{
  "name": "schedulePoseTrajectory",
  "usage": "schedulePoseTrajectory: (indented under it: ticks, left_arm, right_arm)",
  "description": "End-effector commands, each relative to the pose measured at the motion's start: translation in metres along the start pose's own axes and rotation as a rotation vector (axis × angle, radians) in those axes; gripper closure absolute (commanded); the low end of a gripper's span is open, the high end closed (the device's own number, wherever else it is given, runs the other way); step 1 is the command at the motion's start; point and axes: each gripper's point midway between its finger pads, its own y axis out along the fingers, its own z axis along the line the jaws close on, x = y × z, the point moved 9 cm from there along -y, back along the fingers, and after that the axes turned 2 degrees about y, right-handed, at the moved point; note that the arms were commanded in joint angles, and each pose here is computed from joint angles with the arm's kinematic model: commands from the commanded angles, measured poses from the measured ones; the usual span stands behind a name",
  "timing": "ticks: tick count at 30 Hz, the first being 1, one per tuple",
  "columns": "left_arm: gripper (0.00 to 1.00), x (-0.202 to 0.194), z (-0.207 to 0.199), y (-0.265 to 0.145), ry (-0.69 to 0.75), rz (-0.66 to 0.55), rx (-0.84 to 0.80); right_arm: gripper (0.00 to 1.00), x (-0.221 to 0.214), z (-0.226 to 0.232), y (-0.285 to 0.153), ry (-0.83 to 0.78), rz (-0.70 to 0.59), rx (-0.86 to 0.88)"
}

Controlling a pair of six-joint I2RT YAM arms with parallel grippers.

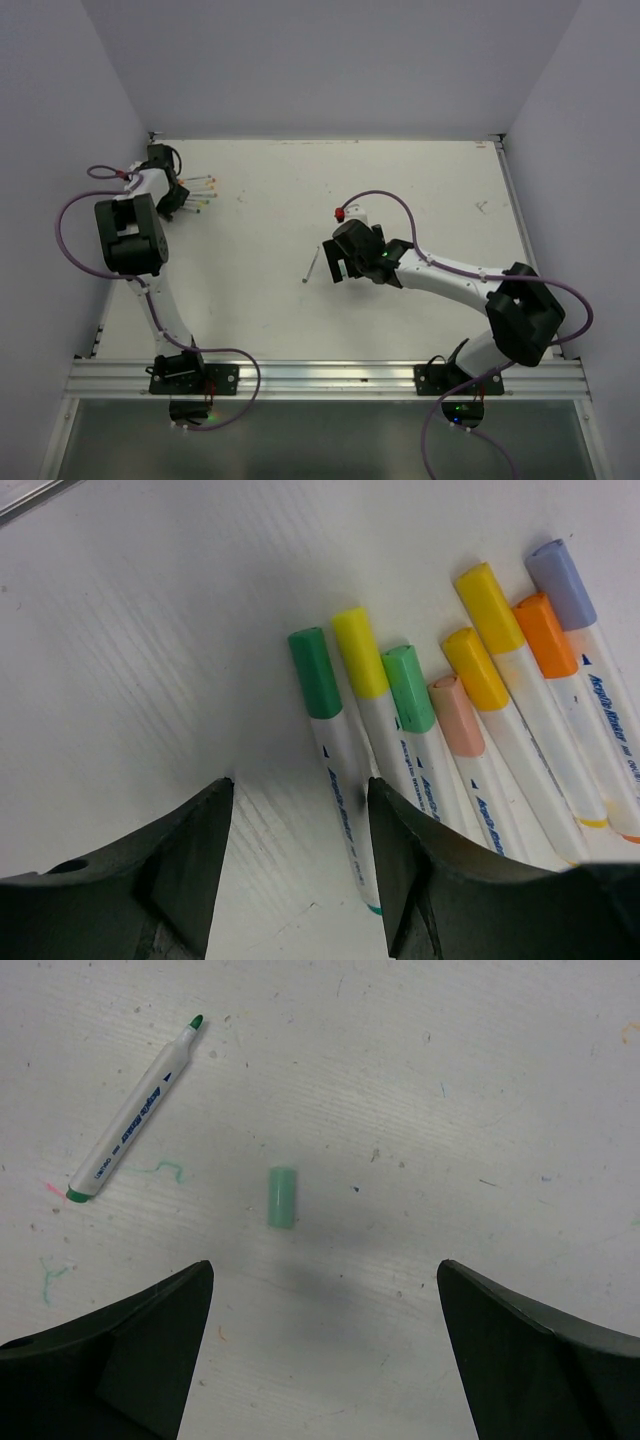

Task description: Open the pen caps

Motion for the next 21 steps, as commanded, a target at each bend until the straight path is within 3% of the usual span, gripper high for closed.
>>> schedulePoseTrajectory:
  ticks: [1,6,10,15,19,21]
  left_arm:
    - [0.41,-0.022,0.020,0.010,0.030,0.051,0.141]
    - [0.43,-0.029,0.023,0.012,0.041,0.052,0.136]
    - [0.58,-0.033,0.022,0.013,0.060,0.055,0.132]
    - [0.65,-0.045,0.031,0.013,0.088,0.079,0.106]
    - [0.94,-0.048,0.039,0.004,0.082,0.063,0.065]
    - [1.00,-0.057,0.048,0.001,0.085,0.089,0.050]
  right_arm:
    - [0.01,0.010,-0.002,-0.008,0.025,-0.062,0.012]
    - [0.01,0.010,-0.004,-0.012,0.034,-0.071,0.013]
    - [0.01,0.009,-0.006,-0.014,0.032,-0.082,0.004]
    - [0.02,0.010,-0.010,-0.020,0.039,-0.101,-0.010]
    - [0.01,0.011,-0.012,-0.024,0.049,-0.121,0.001]
    - [0.02,0.010,-0.012,-0.024,0.045,-0.105,-0.003]
